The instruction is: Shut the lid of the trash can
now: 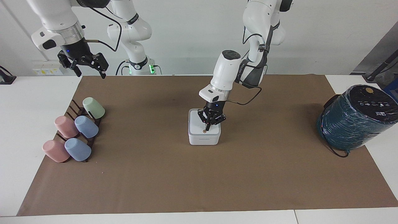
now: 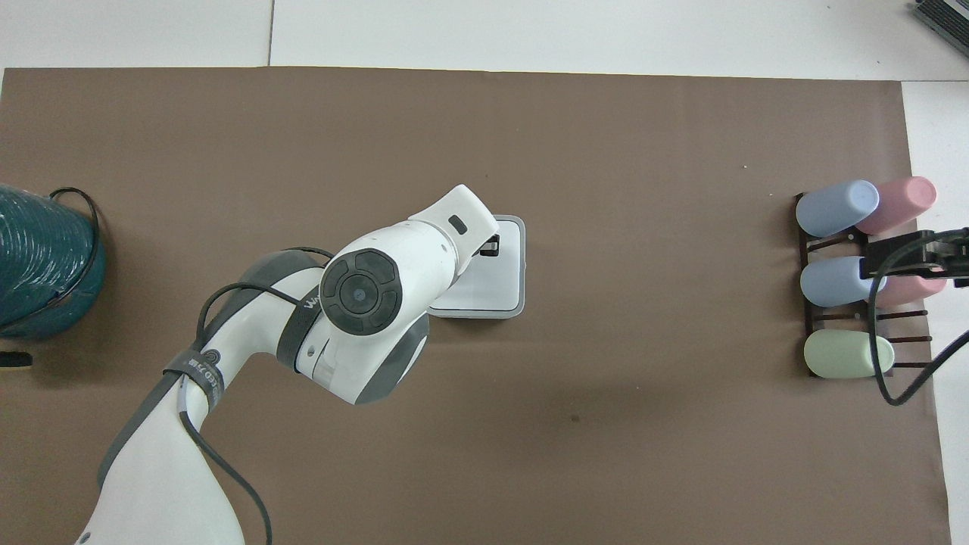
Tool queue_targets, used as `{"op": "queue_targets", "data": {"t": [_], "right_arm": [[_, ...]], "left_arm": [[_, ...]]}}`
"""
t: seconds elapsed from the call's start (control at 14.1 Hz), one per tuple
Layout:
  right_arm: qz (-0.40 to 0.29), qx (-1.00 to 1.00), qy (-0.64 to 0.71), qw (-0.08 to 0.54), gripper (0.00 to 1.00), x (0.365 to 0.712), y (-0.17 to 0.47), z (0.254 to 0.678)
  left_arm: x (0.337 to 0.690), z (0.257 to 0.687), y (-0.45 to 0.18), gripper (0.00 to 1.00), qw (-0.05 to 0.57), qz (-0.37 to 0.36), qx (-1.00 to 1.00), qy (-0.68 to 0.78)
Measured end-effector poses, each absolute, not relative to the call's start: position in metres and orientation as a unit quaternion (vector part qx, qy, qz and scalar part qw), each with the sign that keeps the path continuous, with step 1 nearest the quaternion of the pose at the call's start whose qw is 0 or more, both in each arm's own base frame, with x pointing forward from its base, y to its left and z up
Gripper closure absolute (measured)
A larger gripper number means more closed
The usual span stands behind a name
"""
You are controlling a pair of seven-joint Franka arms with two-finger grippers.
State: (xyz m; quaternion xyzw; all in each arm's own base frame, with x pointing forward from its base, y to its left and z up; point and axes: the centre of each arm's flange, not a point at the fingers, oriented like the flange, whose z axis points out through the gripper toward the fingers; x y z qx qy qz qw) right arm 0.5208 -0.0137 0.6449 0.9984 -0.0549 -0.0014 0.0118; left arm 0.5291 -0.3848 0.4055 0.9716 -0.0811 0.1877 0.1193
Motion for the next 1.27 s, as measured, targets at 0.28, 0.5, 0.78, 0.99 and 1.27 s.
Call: {"op": "queue_targets", "data": {"t": [0.28,0.5,0.78,0.99,1.27], "right_arm": [[-0.001,0.998,-0.055,0.012,0.00,0.521,-0.014,0.645],[-0.001,0.998,-0.055,0.012,0.00,0.521,-0.014,0.645],[-0.001,0.998,-0.055,0.012,0.00,0.521,-0.014,0.645],[-0.001,0.998,-0.055,0.028,0.00,0.521,-0.016,0.645],[-0.001,0.998,-0.054,0.030,0.00,0.521,-0.017,0.645]], "left_arm": [[0.529,0.405,-0.385,0.99,0.119,0.187,0.972,-0.082],[0.525,0.411,-0.390,0.99,0.111,0.172,0.975,-0.086],[0.512,0.429,-0.384,0.99,0.088,0.135,0.983,-0.089],[0.507,0.451,-0.363,0.99,0.066,0.106,0.989,-0.080],[0.521,0.464,-0.317,0.99,0.045,0.083,0.994,-0.060]]}}
